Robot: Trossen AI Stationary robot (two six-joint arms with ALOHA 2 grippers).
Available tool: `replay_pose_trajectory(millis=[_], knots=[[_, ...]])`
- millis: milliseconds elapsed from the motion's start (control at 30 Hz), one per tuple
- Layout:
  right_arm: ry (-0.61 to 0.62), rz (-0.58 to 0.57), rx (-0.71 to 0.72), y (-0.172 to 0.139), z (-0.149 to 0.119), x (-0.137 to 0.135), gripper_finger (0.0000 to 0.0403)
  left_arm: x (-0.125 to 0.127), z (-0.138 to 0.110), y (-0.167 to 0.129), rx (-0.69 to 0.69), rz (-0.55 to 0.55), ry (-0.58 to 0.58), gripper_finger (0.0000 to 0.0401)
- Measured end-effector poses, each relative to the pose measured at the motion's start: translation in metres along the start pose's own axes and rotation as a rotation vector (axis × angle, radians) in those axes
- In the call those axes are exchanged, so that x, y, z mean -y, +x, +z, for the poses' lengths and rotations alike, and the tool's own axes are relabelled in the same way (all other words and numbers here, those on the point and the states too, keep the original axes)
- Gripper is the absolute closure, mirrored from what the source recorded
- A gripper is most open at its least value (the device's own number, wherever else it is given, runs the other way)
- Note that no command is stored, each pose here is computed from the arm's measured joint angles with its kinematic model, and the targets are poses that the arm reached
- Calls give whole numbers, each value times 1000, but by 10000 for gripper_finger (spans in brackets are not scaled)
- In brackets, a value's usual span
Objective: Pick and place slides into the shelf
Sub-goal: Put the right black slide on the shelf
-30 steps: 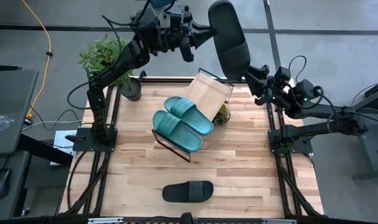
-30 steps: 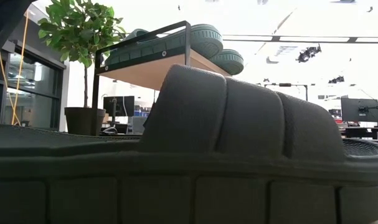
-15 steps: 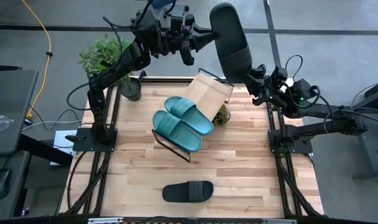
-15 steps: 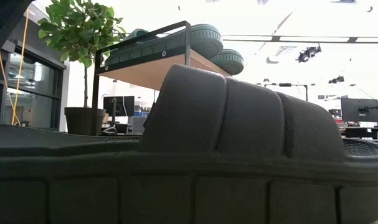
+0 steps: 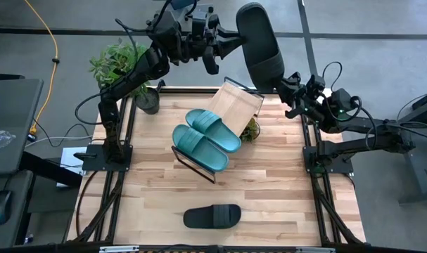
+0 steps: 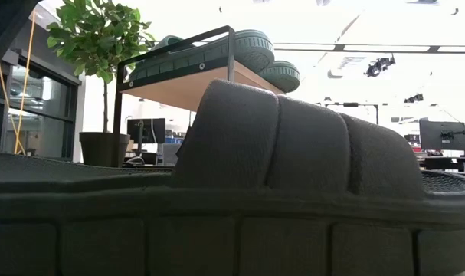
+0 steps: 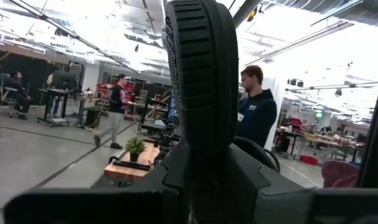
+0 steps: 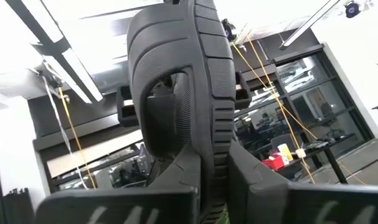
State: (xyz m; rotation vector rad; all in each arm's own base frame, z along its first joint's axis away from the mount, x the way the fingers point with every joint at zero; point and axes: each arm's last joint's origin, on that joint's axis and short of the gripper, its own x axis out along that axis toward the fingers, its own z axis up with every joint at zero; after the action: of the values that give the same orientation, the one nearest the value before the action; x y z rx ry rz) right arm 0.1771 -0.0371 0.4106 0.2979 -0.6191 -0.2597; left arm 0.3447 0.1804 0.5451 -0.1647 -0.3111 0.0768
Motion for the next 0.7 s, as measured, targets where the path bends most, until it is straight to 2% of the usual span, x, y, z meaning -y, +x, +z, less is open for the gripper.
replay_pose_trajectory(millis=[233,367,533,700], knots=[[-4,-21,18,-2,4,0,396,-2,-3,-2,-48,-1,62,299],[-23,-47,44,-7,10,0,397,-12,-7,-6,-126,-26,60,275],[-23,-52,123,-15,27,-3,397,-30,-17,-13,-248,18,67,251],[-12,-71,113,-23,33,-3,397,-42,-19,-22,-316,-2,60,241]])
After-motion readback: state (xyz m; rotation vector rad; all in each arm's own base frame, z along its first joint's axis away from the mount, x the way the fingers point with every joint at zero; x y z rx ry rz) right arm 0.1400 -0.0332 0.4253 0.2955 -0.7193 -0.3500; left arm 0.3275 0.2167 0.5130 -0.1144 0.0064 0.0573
